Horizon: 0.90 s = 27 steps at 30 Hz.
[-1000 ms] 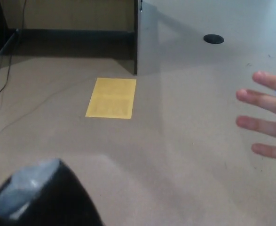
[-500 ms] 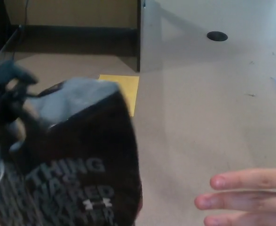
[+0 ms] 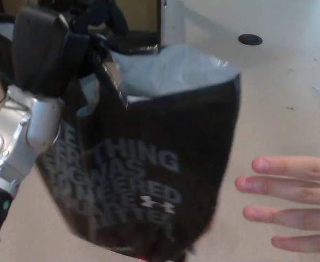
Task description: A person is holding a plastic bag and the robot extends its left hand to grab the bag by hooking its thumb into the holes at the top and brings its hand down by its side. Then it extends its arm again to hand the plastic bag back to the person.
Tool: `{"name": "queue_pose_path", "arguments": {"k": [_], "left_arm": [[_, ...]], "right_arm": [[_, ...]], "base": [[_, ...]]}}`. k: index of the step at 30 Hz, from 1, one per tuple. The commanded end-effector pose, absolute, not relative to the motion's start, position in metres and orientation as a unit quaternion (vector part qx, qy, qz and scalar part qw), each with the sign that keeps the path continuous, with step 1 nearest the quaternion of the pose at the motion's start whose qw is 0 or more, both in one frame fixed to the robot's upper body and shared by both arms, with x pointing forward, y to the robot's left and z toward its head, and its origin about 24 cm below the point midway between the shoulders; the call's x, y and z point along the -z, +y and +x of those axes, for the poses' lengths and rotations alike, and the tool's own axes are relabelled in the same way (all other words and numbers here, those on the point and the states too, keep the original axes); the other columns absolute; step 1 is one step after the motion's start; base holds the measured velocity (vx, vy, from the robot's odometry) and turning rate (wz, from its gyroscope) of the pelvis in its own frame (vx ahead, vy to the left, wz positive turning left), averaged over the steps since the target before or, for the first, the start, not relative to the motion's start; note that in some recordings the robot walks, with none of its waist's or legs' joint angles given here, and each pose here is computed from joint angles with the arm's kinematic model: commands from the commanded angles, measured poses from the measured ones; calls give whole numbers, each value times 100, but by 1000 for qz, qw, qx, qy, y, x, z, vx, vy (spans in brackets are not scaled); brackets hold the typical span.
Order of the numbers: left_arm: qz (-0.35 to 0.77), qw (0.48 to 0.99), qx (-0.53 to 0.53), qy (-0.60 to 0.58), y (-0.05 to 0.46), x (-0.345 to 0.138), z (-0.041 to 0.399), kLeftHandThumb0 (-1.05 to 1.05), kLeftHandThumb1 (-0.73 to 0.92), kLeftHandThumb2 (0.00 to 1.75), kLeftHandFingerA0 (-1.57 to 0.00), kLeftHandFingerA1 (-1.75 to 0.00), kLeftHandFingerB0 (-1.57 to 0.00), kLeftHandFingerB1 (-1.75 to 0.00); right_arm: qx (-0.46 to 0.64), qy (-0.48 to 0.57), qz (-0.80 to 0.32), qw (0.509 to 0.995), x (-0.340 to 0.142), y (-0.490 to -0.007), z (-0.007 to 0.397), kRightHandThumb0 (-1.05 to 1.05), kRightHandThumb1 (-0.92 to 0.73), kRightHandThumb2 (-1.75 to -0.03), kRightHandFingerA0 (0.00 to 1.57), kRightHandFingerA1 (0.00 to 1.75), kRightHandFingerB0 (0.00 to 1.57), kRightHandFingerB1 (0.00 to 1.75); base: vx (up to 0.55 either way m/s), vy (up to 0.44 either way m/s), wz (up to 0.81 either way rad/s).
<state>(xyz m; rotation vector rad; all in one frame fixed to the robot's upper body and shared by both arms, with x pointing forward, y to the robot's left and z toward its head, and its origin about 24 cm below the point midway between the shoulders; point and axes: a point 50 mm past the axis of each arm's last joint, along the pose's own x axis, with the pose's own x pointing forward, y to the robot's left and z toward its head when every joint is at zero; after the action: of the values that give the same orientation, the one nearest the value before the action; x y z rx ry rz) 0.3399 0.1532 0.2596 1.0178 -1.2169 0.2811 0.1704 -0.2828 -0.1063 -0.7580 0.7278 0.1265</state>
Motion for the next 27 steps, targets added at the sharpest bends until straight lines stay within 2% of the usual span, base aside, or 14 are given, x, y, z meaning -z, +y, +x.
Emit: {"name": "queue_pose_path", "arguments": {"k": [1,2,3,5,8,10,14,15,16,19,23,24,25,27], "left_arm": [[492,652,-160,-555,156,-289,343,-12,71,75,-88,-174,-69,-146],[494,651,-160,-554,157,-292,343,-7,69,78,-108,-169,-75,-138],[494,650,-160,-555,157,-293,343,-13,74,76,-90,-175,-68,-143],[496,644,-159,-560,155,-295,343,-16,77,72,-90,-174,-65,-149],[487,636,-161,-577,148,-300,341,-15,71,71,-92,-175,-64,-153],[481,627,-156,-592,142,-307,338,-15,73,64,-90,-175,-57,-159],[461,621,-137,-618,120,-322,329,-16,72,66,-91,-175,-61,-150],[445,629,-124,-626,113,-323,326,-4,73,66,-98,-175,-62,-146],[439,625,-122,-634,108,-324,324,-16,71,66,-94,-175,-65,-148],[411,606,-102,-673,79,-330,310,-19,65,62,-93,-175,-63,-148],[391,601,-90,-692,60,-335,299,-21,66,59,-95,-175,-63,-148],[379,606,-81,-695,51,-335,293,-21,65,59,-94,-175,-60,-153],[370,599,-75,-706,41,-334,285,-23,46,86,-129,-144,-82,-121],[366,594,-72,-712,33,-332,277,-23,46,86,-129,-144,-80,-120]], "right_arm": [[-57,352,-364,860,105,-289,168,-37,-65,-61,72,49,62,42],[-57,354,-363,860,105,-290,167,-37,-66,-62,72,49,62,43],[-57,353,-363,860,105,-289,167,-37,-65,-61,72,49,61,43],[-59,354,-366,858,106,-290,165,-36,-65,-61,72,48,62,42],[-63,356,-367,857,105,-291,167,-39,-66,-62,69,47,61,42],[-60,354,-367,858,103,-292,170,-39,-64,-62,71,49,62,43],[-51,351,-363,862,101,-291,176,-37,-66,-61,69,47,61,42],[-52,349,-365,862,101,-291,175,-36,-66,-61,70,48,61,42],[-53,347,-367,862,101,-291,175,-39,-65,-62,70,49,61,43],[-57,344,-368,862,101,-289,178,-40,-64,-62,69,48,62,43],[-56,343,-366,863,99,-287,184,-41,-63,-63,70,49,62,43],[-52,348,-365,862,99,-289,183,-39,-64,-62,70,48,62,42],[-53,348,-360,864,101,-289,179,-39,-64,-61,70,47,62,42],[-56,348,-363,862,101,-291,174,-40,-65,-62,70,47,61,42]], "base": [[0,0,0],[0,0,0],[0,0,0],[0,0,0],[0,0,0],[0,0,0],[0,0,0],[0,0,0],[0,0,0],[0,0,0],[0,0,0],[0,0,0],[0,0,0],[0,0,0]]}}
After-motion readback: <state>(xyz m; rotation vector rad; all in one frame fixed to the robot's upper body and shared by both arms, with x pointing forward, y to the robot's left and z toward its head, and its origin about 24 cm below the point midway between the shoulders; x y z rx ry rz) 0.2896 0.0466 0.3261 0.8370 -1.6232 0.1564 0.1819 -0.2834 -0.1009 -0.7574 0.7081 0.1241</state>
